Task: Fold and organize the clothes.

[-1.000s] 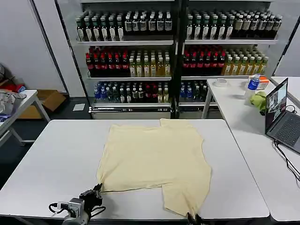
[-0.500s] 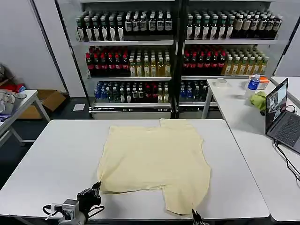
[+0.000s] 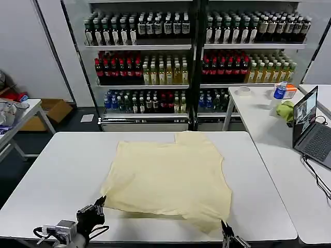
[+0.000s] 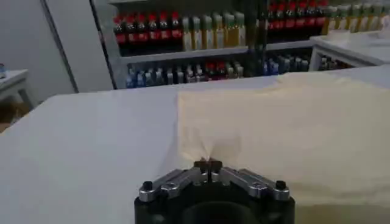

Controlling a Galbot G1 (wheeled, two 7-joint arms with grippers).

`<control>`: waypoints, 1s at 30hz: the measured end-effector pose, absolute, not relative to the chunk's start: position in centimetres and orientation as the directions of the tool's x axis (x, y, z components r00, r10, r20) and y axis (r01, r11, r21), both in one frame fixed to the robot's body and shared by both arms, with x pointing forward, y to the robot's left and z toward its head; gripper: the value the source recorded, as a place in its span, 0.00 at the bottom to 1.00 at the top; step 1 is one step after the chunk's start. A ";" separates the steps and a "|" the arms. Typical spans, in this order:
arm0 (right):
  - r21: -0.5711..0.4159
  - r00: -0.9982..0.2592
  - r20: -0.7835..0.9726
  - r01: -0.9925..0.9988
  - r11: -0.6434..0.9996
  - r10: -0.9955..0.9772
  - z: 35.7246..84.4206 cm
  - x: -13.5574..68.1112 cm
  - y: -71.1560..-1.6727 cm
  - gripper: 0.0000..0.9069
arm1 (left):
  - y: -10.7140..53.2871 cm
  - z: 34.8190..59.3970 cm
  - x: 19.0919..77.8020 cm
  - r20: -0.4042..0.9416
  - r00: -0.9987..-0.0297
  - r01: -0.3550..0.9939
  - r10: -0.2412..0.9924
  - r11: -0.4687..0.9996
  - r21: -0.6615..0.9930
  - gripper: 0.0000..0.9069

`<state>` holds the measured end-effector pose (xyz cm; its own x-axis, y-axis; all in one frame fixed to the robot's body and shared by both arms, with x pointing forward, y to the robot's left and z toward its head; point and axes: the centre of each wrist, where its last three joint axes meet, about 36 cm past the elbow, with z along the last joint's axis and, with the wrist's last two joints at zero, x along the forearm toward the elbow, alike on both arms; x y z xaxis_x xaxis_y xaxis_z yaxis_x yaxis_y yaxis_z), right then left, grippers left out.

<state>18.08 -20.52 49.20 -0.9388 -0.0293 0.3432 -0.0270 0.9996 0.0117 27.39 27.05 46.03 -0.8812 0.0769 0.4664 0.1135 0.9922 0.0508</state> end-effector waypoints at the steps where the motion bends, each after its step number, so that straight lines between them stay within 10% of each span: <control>1: 0.010 -0.941 0.336 -0.026 1.000 -0.028 49.1 18.4 -20.7 0.00 | 27.1 46.0 27.5 0.466 -0.881 0.114 0.079 0.992 0.049 0.03; 30: -0.019 -0.964 0.252 -0.090 0.996 -0.082 46.0 31.7 -23.1 0.00 | 28.1 43.0 35.3 0.462 -0.882 0.120 0.093 0.992 0.030 0.03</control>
